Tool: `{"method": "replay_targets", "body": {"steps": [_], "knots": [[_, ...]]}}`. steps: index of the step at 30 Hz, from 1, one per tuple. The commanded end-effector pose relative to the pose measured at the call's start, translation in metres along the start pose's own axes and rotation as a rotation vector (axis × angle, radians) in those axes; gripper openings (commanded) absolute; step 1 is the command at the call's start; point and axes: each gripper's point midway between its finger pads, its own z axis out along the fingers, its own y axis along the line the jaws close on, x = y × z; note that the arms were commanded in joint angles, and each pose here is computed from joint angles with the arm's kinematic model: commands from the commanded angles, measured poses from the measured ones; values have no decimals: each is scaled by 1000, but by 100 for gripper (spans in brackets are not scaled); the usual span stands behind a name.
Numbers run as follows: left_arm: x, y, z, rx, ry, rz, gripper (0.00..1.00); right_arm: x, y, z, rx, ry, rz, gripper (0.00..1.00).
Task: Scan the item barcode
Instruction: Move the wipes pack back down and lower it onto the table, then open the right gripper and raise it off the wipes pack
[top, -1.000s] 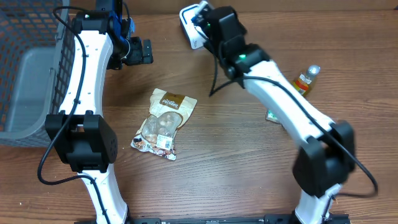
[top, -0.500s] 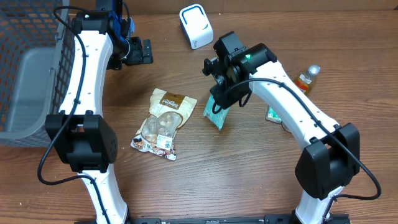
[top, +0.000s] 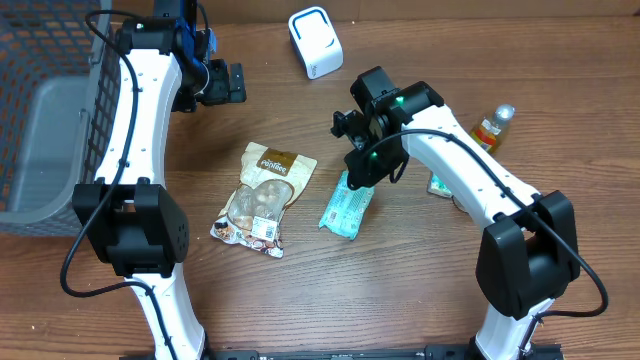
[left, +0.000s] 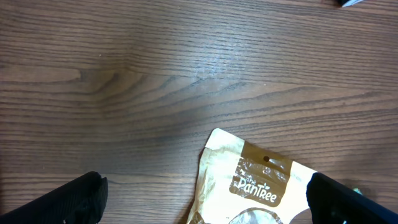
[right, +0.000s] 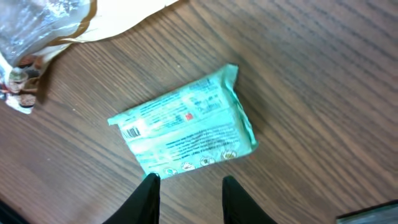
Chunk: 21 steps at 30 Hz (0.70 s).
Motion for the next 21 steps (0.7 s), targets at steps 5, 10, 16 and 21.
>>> {"method": "replay_targets", "body": {"steps": [5,10,16,21], "knots": [[1,2,4,-8,9,6,100,-16,-12,0,33,-71,121,35],[1,2,4,-8,9,6,100,-30,0,0,-40,-121,419,23],[1,2,4,-8,9,6,100,-35,17,10,-71,-121,728,4],[1,2,4,-8,9,6,100,-38,48,36,-96,-130,731,4]]}}
